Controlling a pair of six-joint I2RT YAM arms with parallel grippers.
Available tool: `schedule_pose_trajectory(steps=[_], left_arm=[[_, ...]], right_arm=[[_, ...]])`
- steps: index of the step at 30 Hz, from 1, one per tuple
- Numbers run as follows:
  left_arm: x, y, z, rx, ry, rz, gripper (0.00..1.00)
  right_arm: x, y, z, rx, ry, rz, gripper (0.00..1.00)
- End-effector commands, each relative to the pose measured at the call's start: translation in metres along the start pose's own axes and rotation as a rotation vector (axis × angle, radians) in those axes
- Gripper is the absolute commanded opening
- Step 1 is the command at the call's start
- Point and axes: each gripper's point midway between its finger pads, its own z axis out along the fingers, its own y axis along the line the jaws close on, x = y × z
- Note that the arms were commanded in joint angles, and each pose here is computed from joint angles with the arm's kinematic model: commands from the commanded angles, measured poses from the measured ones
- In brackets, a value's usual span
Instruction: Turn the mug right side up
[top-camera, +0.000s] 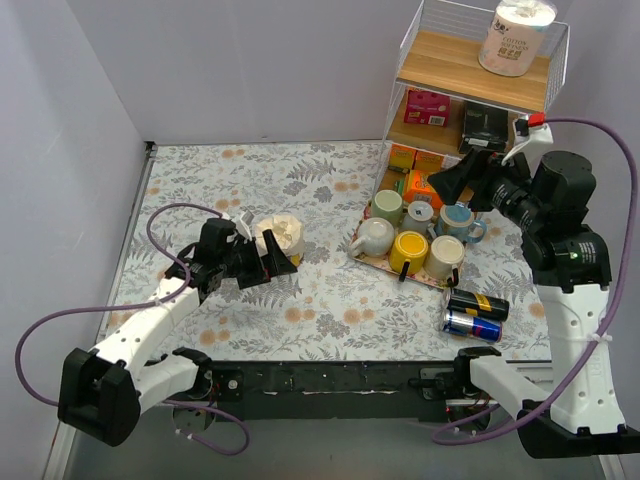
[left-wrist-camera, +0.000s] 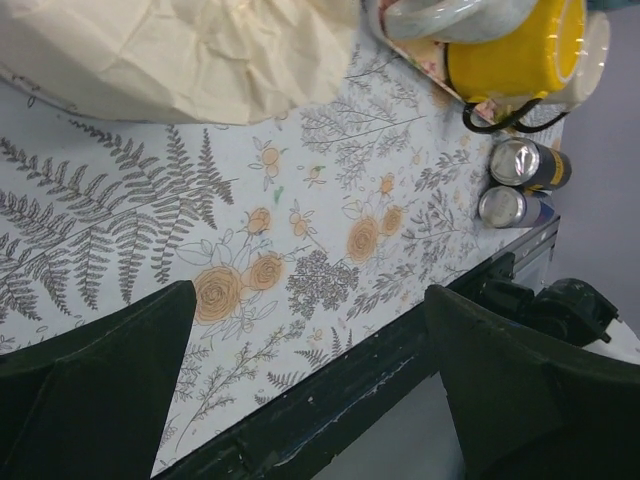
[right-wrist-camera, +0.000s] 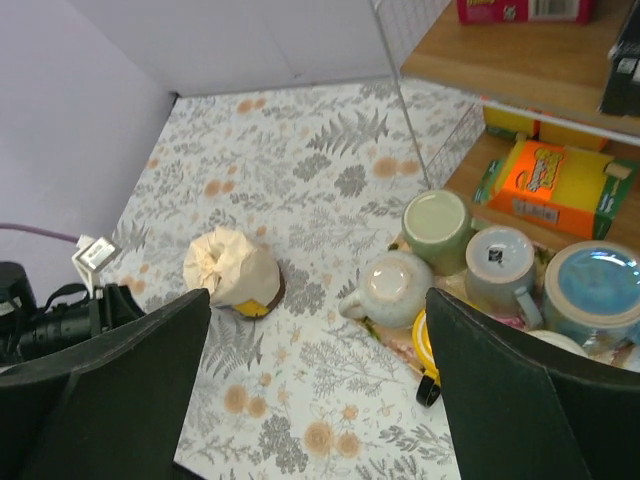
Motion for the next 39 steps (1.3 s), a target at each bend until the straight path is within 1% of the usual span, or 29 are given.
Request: schedule_pose_trajectory(steps=[1, 2, 3, 4, 5, 6, 11, 12, 14, 15, 17, 18, 19, 21, 23, 24, 27, 28, 29, 30, 31, 32, 33, 34, 35, 36, 37, 38, 39], left_arm=[[0.003, 0.016, 0.02, -0.08, -0.018, -0.117, 0.98], [0.003, 0.022, 0.025, -0.104, -0.036, -0.128, 0.98], [0.002, 0.028, 0.032, -0.132, -0.047, -0.145, 0.98], [0.0, 0.025, 0.039, -0.129, -0.069, -0.151, 0.98], [-0.007, 0.034, 0.043, -0.184, -0.117, -0.159, 0.98], [-0.007, 0.039, 0.047, -0.211, -0.129, -0.171, 0.98], [-0.027, 0.048, 0.07, -0.282, -0.25, -0.136, 0.98], [-0.038, 0.052, 0.071, -0.315, -0.3, -0.13, 0.98], [-0.047, 0.058, 0.077, -0.351, -0.341, -0.107, 0.97], [-0.059, 0.062, 0.076, -0.389, -0.391, -0.108, 0.97], [-0.065, 0.073, 0.082, -0.443, -0.413, -0.09, 0.96], [-0.07, 0.073, 0.083, -0.456, -0.427, -0.087, 0.97], [-0.081, 0.073, 0.082, -0.477, -0.464, -0.079, 0.97], [-0.087, 0.077, 0.091, -0.499, -0.471, -0.051, 0.97], [-0.106, 0.068, 0.099, -0.488, -0.502, -0.014, 0.98], [-0.106, 0.076, 0.112, -0.513, -0.486, 0.006, 0.98], [-0.138, 0.068, 0.128, -0.51, -0.529, 0.024, 0.98], [-0.143, 0.082, 0.14, -0.535, -0.523, 0.016, 0.98], [-0.163, 0.074, 0.149, -0.512, -0.549, 0.008, 0.98], [-0.173, 0.076, 0.156, -0.514, -0.552, 0.001, 0.98], [-0.172, 0.1, 0.172, -0.563, -0.518, -0.007, 0.98], [-0.183, 0.102, 0.179, -0.571, -0.521, 0.009, 0.98], [-0.209, 0.088, 0.185, -0.547, -0.562, 0.014, 0.98], [-0.222, 0.091, 0.191, -0.552, -0.573, 0.014, 0.98], [-0.222, 0.106, 0.206, -0.578, -0.549, 0.027, 0.98], [-0.247, 0.093, 0.211, -0.548, -0.583, 0.024, 0.98], [-0.26, 0.098, 0.214, -0.548, -0.594, 0.013, 0.98], [-0.258, 0.115, 0.229, -0.567, -0.573, 0.008, 0.98], [-0.264, 0.118, 0.233, -0.575, -0.564, 0.004, 0.98]], right_arm=[[0.007, 0.015, 0.007, -0.117, -0.022, 0.02, 0.94], [0.005, 0.017, 0.004, -0.125, -0.05, 0.008, 0.94], [0.011, 0.012, 0.006, -0.111, -0.045, 0.013, 0.94], [0.013, 0.011, 0.007, -0.106, -0.045, 0.014, 0.94], [0.015, 0.01, 0.006, -0.103, -0.042, 0.014, 0.94], [0.017, 0.009, 0.006, -0.098, -0.038, 0.017, 0.93], [0.031, -0.001, 0.01, -0.062, -0.003, 0.039, 0.91], [0.033, -0.004, 0.012, -0.049, 0.0, 0.041, 0.9], [0.035, -0.01, 0.014, -0.021, 0.012, 0.046, 0.89], [0.036, -0.013, 0.015, -0.003, 0.012, 0.046, 0.89], [0.037, -0.017, 0.017, 0.011, 0.017, 0.045, 0.89], [0.037, -0.018, 0.018, 0.017, 0.016, 0.043, 0.89], [0.037, -0.019, 0.021, 0.016, 0.018, 0.044, 0.89], [0.038, -0.02, 0.024, 0.016, 0.021, 0.051, 0.89], [0.04, -0.021, 0.031, 0.011, 0.028, 0.063, 0.89], [0.045, -0.022, 0.034, 0.009, 0.041, 0.081, 0.89], [0.049, -0.022, 0.046, -0.011, 0.058, 0.11, 0.88], [0.05, -0.024, 0.053, -0.012, 0.066, 0.115, 0.88], [0.052, -0.024, 0.056, -0.014, 0.075, 0.117, 0.88], [0.054, -0.024, 0.06, -0.016, 0.084, 0.119, 0.88], [0.056, -0.027, 0.066, -0.012, 0.102, 0.12, 0.88], [0.058, -0.028, 0.069, -0.011, 0.114, 0.119, 0.88], [0.059, -0.027, 0.072, -0.013, 0.124, 0.118, 0.88], [0.065, -0.03, 0.077, -0.004, 0.149, 0.115, 0.88], [0.069, -0.031, 0.079, -0.003, 0.165, 0.112, 0.88], [0.071, -0.033, 0.082, 0.004, 0.174, 0.111, 0.88], [0.076, -0.035, 0.085, 0.012, 0.193, 0.117, 0.88], [0.083, -0.036, 0.088, 0.013, 0.212, 0.12, 0.88], [0.087, -0.037, 0.09, 0.017, 0.22, 0.121, 0.88]])
